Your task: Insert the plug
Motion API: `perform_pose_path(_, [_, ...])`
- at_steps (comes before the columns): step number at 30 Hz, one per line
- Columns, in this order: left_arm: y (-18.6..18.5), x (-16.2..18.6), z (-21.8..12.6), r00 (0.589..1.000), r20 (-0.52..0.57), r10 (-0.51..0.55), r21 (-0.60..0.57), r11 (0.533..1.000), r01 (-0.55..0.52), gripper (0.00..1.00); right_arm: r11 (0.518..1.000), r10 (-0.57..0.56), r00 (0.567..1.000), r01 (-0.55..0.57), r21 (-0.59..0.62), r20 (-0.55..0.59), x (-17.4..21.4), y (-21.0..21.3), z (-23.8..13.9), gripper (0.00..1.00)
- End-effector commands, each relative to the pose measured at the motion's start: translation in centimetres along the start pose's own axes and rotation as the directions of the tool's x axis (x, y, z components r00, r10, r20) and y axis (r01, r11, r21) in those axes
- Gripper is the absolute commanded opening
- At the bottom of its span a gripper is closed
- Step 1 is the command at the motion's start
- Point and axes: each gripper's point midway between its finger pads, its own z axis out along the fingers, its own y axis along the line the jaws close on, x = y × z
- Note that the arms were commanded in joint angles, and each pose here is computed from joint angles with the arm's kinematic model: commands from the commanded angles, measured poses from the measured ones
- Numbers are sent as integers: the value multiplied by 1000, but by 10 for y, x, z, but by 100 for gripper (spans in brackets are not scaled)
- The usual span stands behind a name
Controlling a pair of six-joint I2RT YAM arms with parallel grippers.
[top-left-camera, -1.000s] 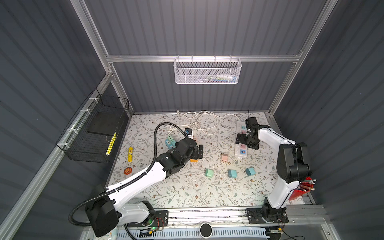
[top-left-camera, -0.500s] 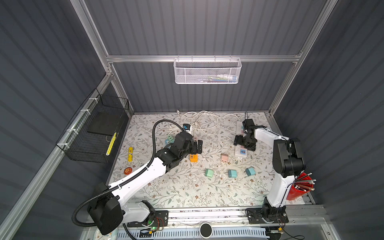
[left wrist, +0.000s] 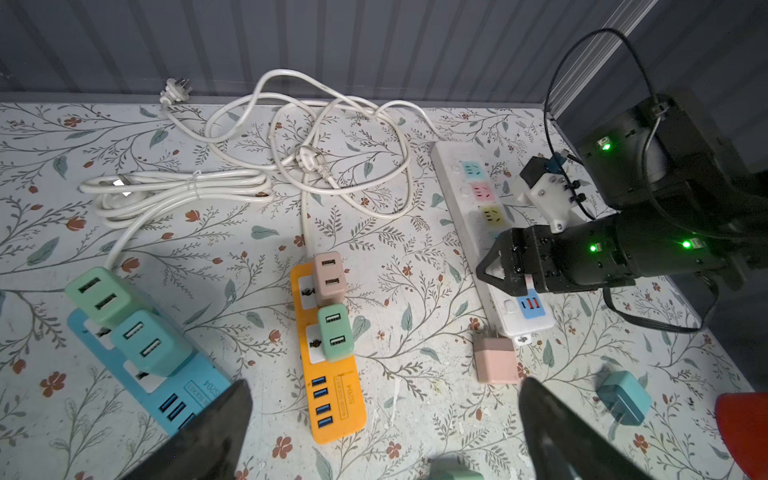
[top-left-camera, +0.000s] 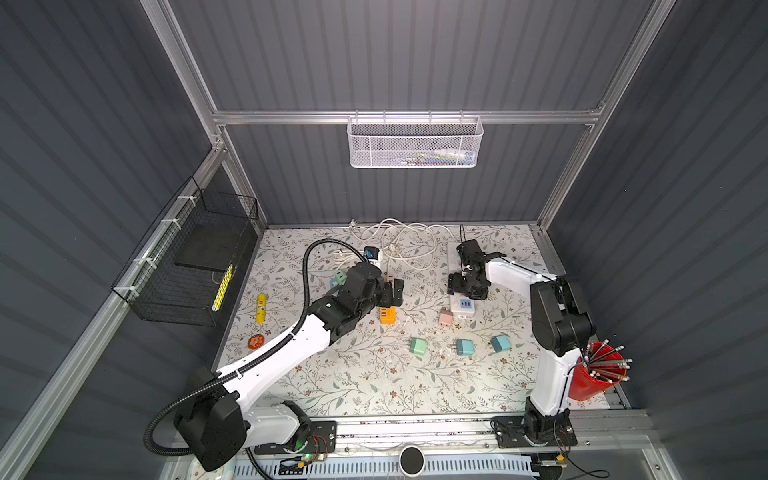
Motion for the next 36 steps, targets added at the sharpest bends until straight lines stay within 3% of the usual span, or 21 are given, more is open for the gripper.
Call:
perform_pose_path(1, [2, 5, -9, 1000, -4, -5, 18, 1000, 5, 100, 1000, -15, 998, 14, -25, -66, 27, 16, 6, 79])
perform_pose_path(4, [5, 12, -13, 1000, -10, -29, 21, 999, 29, 100, 999, -47, 995, 46, -20, -84, 41, 29, 5, 80])
perform_pose_path(7, [5, 20, -13, 998, -28, -50, 28, 998, 50, 100, 1000, -9, 994, 7, -17, -107, 54, 30, 5, 80])
perform_pose_path(10, [3, 25, -12, 996, -51, -68, 41, 997, 70, 100, 999, 17, 997, -19, -28, -71, 53, 30, -5, 86])
perform_pose_path(16, [-1, 49, 6, 980, -198, -27, 20, 999, 32, 92, 998, -34, 998, 36, -43, 45, 24, 33, -56, 97])
perform_pose_path(22, [-9, 74, 17, 955, -297, -16, -28, 1000, 8, 89, 997, -42, 992, 49, -56, 119, 28, 22, -94, 97])
perform_pose_path(26, [-27, 109, 26, 910, -407, 79, 9, 997, -83, 87, 996, -38, 991, 48, -74, 126, 47, 13, -106, 94])
perform_pose_path(30, [-33, 149, 37, 821, -546, 170, 56, 984, -167, 82, 996, -26, 992, 36, -79, 124, 69, 0, -111, 92])
perform_pose_path(33, [-26, 157, 48, 821, -552, 145, 11, 986, -167, 79, 995, -10, 991, 23, -94, 137, 83, -6, -113, 93])
perform_pose_path(36, [-1, 150, 57, 849, -519, 99, -152, 967, -206, 80, 999, 38, 990, -32, -44, 135, 92, -22, -109, 93])
